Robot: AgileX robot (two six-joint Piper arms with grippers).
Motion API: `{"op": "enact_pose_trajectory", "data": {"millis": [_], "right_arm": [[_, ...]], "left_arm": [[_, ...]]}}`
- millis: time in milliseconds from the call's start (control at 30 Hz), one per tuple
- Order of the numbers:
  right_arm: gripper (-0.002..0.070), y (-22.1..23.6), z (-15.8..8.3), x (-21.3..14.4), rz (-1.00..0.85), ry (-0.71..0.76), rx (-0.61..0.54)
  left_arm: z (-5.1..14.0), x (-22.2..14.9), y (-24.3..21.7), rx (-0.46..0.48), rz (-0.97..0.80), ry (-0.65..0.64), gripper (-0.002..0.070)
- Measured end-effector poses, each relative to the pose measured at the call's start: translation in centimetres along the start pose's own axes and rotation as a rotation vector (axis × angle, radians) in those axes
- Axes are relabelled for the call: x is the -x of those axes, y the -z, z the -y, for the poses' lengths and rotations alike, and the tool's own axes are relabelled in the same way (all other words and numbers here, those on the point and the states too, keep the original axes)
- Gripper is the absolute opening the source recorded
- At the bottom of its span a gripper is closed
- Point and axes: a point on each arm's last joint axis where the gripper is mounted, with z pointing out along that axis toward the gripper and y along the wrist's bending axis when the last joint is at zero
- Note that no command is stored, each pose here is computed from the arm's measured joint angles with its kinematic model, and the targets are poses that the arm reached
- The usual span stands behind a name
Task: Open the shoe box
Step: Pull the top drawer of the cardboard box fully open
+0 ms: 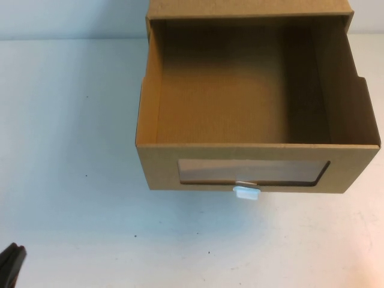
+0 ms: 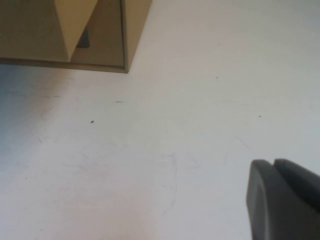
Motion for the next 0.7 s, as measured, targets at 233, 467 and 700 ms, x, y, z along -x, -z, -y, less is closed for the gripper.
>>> {"op": "enact_pose_trajectory", "data": {"millis": [233, 467, 700], "right_arm": [[-0.0013, 0.0, 0.0, 0.0, 0.0, -0.002, 0.001], [-0.0013, 0.0, 0.0, 0.0, -0.002, -0.003, 0.001], [-0.0013, 0.0, 0.0, 0.0, -0.002, -0.003, 0.001]], "left_arm": [[-1.2, -0.3, 0.3, 0.194, -0.026, 0.048, -0.0004], [-1.6, -1.6, 0.5, 0.292, -0.161, 0.108, -0.0004], [-1.5, -2.2, 0.6, 0.293, -0.235, 0.114, -0.0004]]}}
